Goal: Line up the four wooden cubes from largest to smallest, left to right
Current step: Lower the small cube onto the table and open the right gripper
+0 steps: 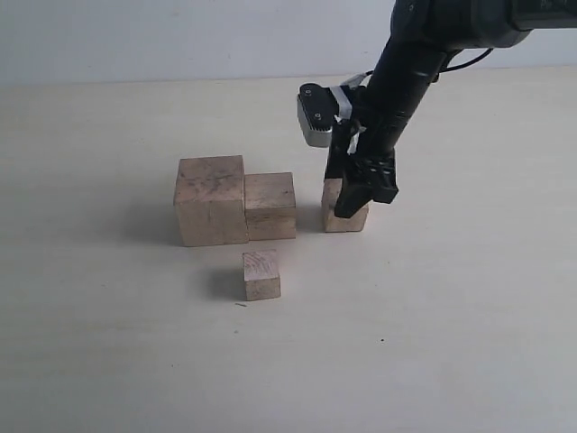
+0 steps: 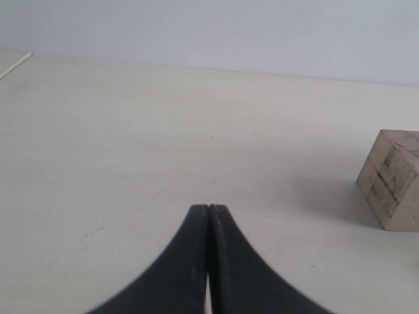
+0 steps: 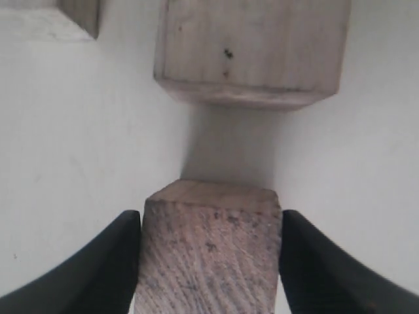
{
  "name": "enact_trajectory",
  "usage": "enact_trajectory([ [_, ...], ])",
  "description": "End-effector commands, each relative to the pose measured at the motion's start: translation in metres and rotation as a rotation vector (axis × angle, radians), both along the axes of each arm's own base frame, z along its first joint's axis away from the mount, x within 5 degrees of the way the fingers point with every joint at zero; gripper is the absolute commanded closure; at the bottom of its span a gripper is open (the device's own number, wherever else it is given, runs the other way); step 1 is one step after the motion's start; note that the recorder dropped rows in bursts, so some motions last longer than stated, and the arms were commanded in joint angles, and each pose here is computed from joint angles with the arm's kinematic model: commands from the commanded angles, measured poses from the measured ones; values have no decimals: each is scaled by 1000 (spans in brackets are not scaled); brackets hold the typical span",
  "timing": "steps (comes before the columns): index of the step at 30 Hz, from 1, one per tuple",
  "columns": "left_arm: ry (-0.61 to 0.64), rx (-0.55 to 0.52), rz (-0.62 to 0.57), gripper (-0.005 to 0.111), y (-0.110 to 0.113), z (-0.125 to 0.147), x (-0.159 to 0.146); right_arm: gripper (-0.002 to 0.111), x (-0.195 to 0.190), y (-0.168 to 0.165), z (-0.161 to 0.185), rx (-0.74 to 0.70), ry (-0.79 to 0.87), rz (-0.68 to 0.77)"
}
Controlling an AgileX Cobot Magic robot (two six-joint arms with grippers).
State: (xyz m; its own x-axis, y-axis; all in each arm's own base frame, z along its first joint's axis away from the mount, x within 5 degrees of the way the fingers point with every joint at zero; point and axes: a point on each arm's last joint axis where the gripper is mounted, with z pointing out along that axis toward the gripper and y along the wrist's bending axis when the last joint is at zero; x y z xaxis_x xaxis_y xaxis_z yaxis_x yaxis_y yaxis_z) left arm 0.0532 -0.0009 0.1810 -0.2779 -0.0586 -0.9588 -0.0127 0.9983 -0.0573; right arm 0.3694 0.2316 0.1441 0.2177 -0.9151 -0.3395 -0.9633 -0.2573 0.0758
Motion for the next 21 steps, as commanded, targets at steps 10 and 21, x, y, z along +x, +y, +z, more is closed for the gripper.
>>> enact_trajectory([
  [10, -16, -6, -7, 107, 0, 0, 0, 108, 1, 15, -17, 106, 46, -80],
  [21, -16, -6, -7, 107, 0, 0, 0, 88, -1, 16, -18, 99, 53, -70],
])
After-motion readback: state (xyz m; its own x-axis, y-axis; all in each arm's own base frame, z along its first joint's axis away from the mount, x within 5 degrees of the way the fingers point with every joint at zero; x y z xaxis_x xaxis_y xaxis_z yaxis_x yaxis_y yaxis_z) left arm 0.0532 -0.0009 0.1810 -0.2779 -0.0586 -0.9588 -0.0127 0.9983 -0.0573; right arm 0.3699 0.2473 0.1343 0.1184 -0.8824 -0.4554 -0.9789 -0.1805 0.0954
